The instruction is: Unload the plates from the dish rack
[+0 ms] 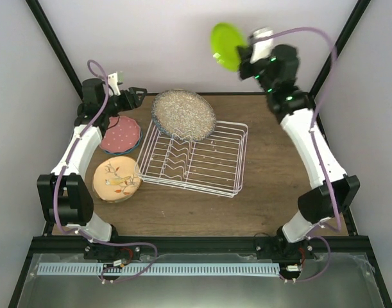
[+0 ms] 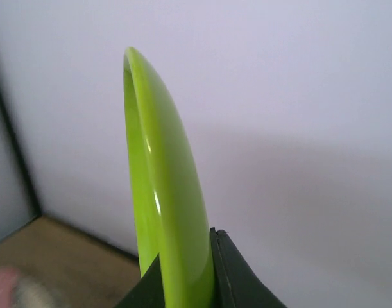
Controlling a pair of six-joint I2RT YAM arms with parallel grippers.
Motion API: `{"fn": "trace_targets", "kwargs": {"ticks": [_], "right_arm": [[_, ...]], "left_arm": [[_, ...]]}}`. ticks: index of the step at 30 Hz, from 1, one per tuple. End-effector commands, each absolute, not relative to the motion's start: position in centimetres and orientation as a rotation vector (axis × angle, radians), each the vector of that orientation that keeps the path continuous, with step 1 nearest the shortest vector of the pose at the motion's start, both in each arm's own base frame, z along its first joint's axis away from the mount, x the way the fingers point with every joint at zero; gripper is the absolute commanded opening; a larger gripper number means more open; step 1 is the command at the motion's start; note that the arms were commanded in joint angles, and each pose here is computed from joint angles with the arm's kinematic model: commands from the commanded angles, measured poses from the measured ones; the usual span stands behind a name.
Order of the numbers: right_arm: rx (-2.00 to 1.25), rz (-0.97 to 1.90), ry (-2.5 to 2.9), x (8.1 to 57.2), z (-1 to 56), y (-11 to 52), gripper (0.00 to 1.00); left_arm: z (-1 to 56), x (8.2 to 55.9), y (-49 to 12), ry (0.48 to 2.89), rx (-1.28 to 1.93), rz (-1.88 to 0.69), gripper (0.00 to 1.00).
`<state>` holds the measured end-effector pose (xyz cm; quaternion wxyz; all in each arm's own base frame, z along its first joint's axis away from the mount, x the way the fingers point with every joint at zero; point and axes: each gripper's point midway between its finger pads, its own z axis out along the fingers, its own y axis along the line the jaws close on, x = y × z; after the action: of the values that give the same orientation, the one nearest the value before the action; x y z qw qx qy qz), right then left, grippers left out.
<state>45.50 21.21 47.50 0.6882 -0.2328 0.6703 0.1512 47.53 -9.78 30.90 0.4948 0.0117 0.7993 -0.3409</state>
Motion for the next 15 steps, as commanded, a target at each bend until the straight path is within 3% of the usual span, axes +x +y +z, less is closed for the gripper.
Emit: {"fn": "trace_targets", "kwargs": {"ticks": [1, 7, 15], "right_arm": [[-0.018, 0.401, 1.603, 50.7, 48.5, 9.5, 0.01], [0.403, 0.505, 1.907, 54.3, 37.2, -0.9, 0.01], [0.748, 0.608, 2.114, 52.4, 22.6, -6.9, 0.01]], "left_arm": [[33.7, 47.6, -9.8, 1.875, 0.06, -0.823, 0.7], [34.3, 47.4, -9.8, 1.867, 0.065, -0.821, 0.7], [34.0, 46.8, -9.7, 1.873, 0.059, -0.815, 0.7]]}}
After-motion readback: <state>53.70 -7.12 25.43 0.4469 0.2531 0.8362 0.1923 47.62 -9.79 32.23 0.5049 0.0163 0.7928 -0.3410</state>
